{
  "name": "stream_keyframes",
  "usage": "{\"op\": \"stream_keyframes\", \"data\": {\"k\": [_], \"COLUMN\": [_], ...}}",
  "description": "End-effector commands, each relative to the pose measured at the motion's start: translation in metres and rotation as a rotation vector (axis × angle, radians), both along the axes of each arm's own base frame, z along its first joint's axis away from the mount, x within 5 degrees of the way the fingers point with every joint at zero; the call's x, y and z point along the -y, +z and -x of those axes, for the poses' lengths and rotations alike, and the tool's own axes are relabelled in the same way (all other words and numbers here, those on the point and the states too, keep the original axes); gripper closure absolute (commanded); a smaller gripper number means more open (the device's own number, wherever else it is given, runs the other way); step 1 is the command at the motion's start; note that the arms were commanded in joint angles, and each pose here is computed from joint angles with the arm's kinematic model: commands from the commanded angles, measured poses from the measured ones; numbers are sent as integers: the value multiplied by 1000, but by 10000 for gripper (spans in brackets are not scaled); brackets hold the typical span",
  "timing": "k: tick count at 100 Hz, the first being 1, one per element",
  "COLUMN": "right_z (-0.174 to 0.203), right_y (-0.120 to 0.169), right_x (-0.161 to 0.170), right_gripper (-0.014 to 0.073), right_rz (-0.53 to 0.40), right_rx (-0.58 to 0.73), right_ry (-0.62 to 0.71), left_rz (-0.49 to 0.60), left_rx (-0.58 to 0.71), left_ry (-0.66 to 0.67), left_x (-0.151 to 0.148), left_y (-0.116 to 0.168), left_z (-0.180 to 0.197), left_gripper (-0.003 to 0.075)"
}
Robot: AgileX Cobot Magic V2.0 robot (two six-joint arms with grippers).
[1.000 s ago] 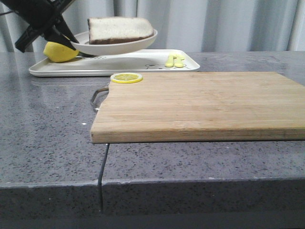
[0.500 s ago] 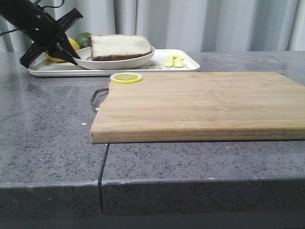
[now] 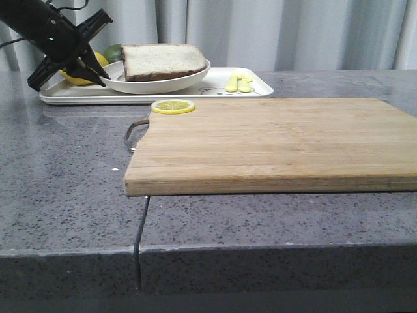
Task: Place bread and move sandwich to tray
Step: 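Lower the plate onto the tray beside the lemon and release it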
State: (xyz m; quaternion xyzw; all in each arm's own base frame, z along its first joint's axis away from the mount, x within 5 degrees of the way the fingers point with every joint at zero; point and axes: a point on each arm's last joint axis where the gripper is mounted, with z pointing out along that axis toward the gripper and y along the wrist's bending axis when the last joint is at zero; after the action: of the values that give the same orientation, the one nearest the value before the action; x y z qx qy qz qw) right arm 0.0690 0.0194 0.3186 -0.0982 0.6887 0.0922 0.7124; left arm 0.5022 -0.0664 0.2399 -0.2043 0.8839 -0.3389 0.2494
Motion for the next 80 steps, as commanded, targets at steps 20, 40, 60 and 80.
{"op": "stream_keyframes", "data": {"k": [20,40,60,80], "right_z": [1,1,1,2], "right_y": [16,16,16,17], "right_x": [2,2,2,2], "right_gripper": [106,106,106,106], "right_rz": [-23,-23,-26,-30], "right_rx": [106,106,109,111], "right_ry": [-14,-15,-15,-15], "left_rz": [35,31,27,27], "left_rx": [119,117,117,118], "left_ry": [28,25,24,25], "left_x": [2,2,2,2], "left_y": [46,46,46,46], "left_z": [4,4,4,4], "left_gripper": [740,740,739,738]}}
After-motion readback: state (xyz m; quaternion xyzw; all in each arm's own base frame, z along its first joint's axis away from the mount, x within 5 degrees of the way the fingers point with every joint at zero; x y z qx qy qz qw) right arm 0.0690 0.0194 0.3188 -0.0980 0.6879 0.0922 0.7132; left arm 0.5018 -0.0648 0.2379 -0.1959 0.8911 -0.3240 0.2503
